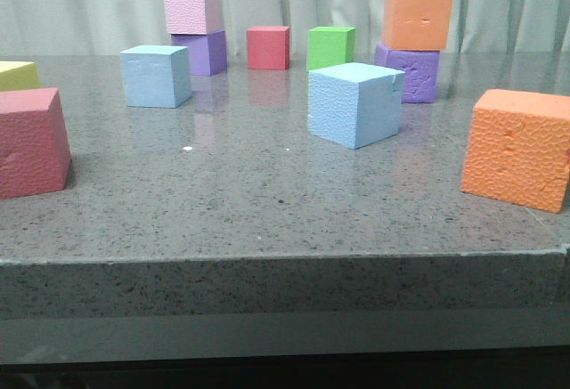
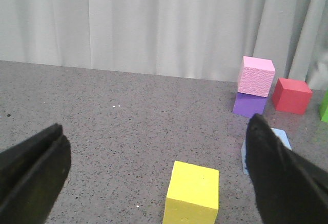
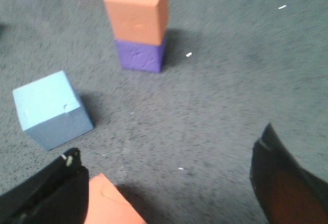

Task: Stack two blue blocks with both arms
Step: 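Lower the open right gripper onto the light-blue cube near the middle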

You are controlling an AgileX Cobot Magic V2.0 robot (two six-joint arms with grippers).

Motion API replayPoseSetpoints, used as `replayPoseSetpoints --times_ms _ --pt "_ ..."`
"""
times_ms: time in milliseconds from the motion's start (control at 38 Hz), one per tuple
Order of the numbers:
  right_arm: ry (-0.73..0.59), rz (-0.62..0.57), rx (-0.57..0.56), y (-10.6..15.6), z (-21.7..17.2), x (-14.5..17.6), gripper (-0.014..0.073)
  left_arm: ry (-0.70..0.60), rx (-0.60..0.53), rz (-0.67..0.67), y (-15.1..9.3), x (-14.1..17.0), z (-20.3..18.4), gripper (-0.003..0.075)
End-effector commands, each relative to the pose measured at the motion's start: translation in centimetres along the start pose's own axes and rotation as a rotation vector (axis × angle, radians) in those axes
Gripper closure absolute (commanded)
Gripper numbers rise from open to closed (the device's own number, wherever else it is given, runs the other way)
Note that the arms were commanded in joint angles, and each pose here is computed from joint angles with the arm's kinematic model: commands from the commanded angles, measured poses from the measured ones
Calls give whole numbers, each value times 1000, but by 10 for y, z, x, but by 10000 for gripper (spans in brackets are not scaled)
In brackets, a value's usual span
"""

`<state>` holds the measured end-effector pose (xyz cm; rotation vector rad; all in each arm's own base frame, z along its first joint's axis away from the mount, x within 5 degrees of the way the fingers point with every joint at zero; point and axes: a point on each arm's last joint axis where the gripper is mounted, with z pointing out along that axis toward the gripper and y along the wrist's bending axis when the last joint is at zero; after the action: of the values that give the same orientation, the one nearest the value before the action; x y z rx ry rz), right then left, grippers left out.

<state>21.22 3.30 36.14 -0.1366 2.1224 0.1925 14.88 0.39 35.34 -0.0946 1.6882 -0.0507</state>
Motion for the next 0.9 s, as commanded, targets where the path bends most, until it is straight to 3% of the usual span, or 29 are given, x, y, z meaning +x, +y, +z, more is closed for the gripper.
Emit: replayPoseSetpoints --times_ms 0,422,869 --pt "-39 -43 -47 13 16 -25 -47 -118 4 -1 -1 -20 -3 48" --pt "203 -253 -279 81 97 -51 -47 -118 4 -1 -1 -20 -3 48" --pt "342 -307 -343 95 151 -62 -47 -118 4 -1 -1 -20 -3 48"
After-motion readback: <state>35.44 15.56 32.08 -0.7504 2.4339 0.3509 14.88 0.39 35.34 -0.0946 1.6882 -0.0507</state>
